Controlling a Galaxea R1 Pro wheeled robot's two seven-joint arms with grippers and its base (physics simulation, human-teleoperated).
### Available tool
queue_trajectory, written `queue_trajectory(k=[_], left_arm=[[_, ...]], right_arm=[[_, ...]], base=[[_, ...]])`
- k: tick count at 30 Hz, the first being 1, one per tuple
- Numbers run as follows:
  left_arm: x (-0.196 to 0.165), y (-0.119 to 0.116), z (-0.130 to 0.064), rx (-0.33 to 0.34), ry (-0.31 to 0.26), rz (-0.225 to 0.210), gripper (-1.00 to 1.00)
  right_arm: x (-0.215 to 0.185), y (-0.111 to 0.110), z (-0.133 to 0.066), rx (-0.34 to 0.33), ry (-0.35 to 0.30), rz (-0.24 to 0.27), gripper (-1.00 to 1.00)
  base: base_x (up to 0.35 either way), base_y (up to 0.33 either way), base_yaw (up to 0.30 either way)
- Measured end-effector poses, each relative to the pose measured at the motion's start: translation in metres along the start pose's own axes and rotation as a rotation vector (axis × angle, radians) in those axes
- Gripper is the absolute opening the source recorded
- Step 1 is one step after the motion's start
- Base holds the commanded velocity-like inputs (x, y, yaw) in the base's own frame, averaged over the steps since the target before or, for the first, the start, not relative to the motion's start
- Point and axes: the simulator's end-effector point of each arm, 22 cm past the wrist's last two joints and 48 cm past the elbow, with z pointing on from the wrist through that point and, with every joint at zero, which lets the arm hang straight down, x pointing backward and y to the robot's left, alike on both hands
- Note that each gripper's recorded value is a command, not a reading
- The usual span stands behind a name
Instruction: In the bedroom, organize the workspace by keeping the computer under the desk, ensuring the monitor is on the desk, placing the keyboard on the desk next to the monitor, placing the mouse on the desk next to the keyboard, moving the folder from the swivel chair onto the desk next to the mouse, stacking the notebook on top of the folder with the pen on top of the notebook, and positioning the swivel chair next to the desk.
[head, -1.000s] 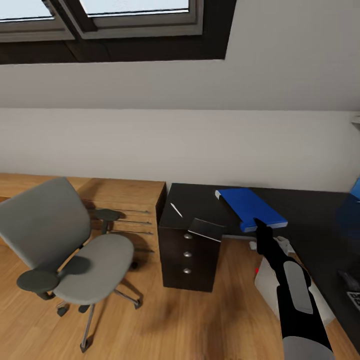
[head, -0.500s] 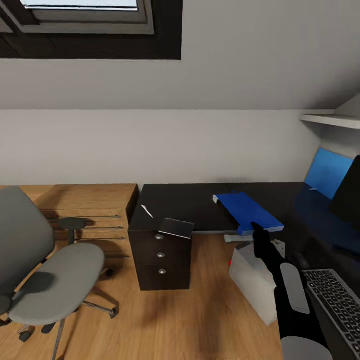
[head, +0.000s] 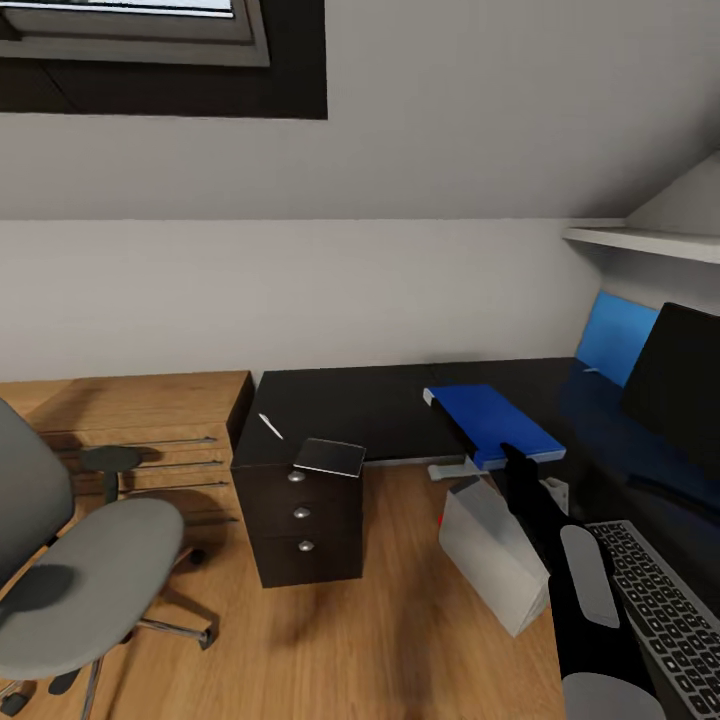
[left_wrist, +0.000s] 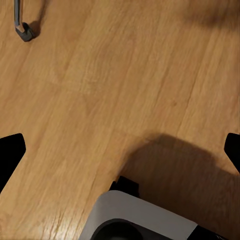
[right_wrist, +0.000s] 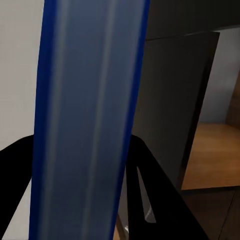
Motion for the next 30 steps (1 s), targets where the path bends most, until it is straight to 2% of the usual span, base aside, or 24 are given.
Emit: queue_trajectory(k=[4, 8, 13, 30], left_arm=[[0.000, -0.001, 0.000, 0.002, -0.001, -0.001, 1.00], [0.000, -0.001, 0.000, 0.002, 0.001, 0.000, 1.00], [0.001, -0.001, 0.000, 0.003, 0.003, 0.001, 1.00], [0.000, 0.001, 0.000, 0.001, 0.001, 0.000, 1.00]], right_arm=[[-0.001, 0.000, -0.001, -0.002, -0.001, 0.005, -1.00], [0.001, 0.005, -0.001, -0.020, 0.005, 0.045, -1.00], [0.000, 0.004, -0.001, -0.018, 0.004, 0.052, -1.00], [0.007, -0.009, 0.002, 0.008, 0.014, 0.061, -1.00]], base=[[0.165, -0.001, -0.001], [0.304, -0.068, 0.000], [0.320, -0.123, -0.050], [0.010, -0.005, -0.241]])
